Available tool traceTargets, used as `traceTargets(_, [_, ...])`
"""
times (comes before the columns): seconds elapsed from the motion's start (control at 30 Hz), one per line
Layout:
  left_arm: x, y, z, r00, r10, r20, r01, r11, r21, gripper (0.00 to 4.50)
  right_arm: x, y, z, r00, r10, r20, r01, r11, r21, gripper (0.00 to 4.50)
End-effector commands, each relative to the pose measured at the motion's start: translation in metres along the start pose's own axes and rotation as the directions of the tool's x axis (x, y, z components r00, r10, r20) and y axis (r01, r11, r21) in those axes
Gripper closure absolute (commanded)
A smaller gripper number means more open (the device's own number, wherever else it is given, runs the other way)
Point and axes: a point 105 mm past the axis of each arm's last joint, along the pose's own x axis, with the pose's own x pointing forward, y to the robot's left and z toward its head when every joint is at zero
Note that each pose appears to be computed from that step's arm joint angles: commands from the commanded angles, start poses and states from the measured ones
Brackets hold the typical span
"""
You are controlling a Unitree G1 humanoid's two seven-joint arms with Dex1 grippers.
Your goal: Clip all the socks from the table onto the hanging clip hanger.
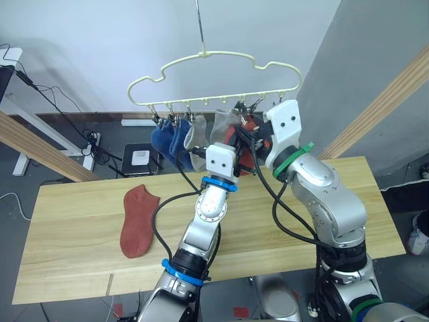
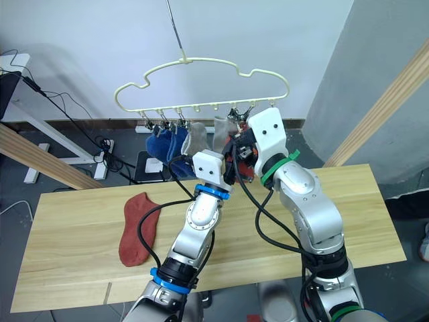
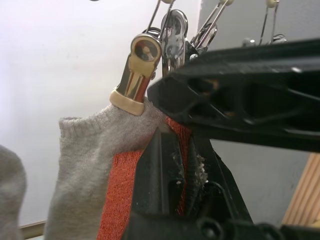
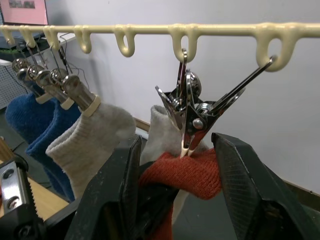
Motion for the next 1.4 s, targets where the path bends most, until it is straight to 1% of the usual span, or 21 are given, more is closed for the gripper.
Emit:
traceTargets(0.03, [-0.001,-0.002,0.015,0.998,-0.019,0.060,0.019,1.000,0.006,4.50,-0.017,-0.003,0.022,0.996,0.037,0.079,-0.036,0.999,-0.017,2.20])
traceTargets(0.23, [-0.005,-0.004,0.009,0.997,-0.064,0.036,0.064,0.998,0.008,4.50,-0.038,-0.002,0.028,0.988,0.133,0.077,-0.131,0.991,-0.029,2.20])
traceTargets(0.4, [-0.012,-0.013,0.003,0.988,-0.153,0.011,0.153,0.988,-0.025,4.50,-0.050,0.000,0.020,0.985,0.167,0.043,-0.165,0.986,-0.029,2.20])
traceTargets(0.43, [-0.013,-0.016,0.002,0.982,-0.186,0.007,0.186,0.982,-0.035,4.50,-0.052,0.000,0.019,0.985,0.167,0.038,-0.166,0.986,-0.033,2.20])
traceTargets(0.73, [-0.020,-0.015,0.002,0.970,-0.242,0.005,0.242,0.970,-0.033,1.99,-0.057,-0.003,0.016,0.987,0.157,0.026,-0.156,0.987,-0.048,2.16])
traceTargets(0.83, [-0.022,-0.014,0.003,0.968,-0.252,0.006,0.252,0.967,-0.033,1.25,-0.059,-0.003,0.016,0.987,0.161,0.024,-0.159,0.986,-0.054,2.16])
traceTargets(1.17, [-0.046,-0.016,0.003,0.915,-0.403,0.005,0.403,0.914,-0.051,1.25,-0.067,-0.011,0.009,0.989,0.147,-0.009,-0.147,0.986,-0.082,2.16])
traceTargets(1.3, [-0.061,-0.006,0.007,0.870,-0.494,0.001,0.492,0.867,-0.077,1.25,-0.071,-0.017,0.006,0.993,0.115,-0.024,-0.117,0.988,-0.098,2.16])
traceTargets(1.37, [-0.065,0.001,0.013,0.850,-0.527,0.005,0.526,0.848,-0.067,1.25,-0.072,-0.019,0.005,0.995,0.096,-0.028,-0.098,0.990,-0.106,2.16])
traceTargets(1.4, [-0.067,0.008,0.016,0.835,-0.551,-0.001,0.549,0.832,-0.083,1.25,-0.072,-0.023,0.005,0.997,0.066,-0.026,-0.068,0.990,-0.121,2.16])
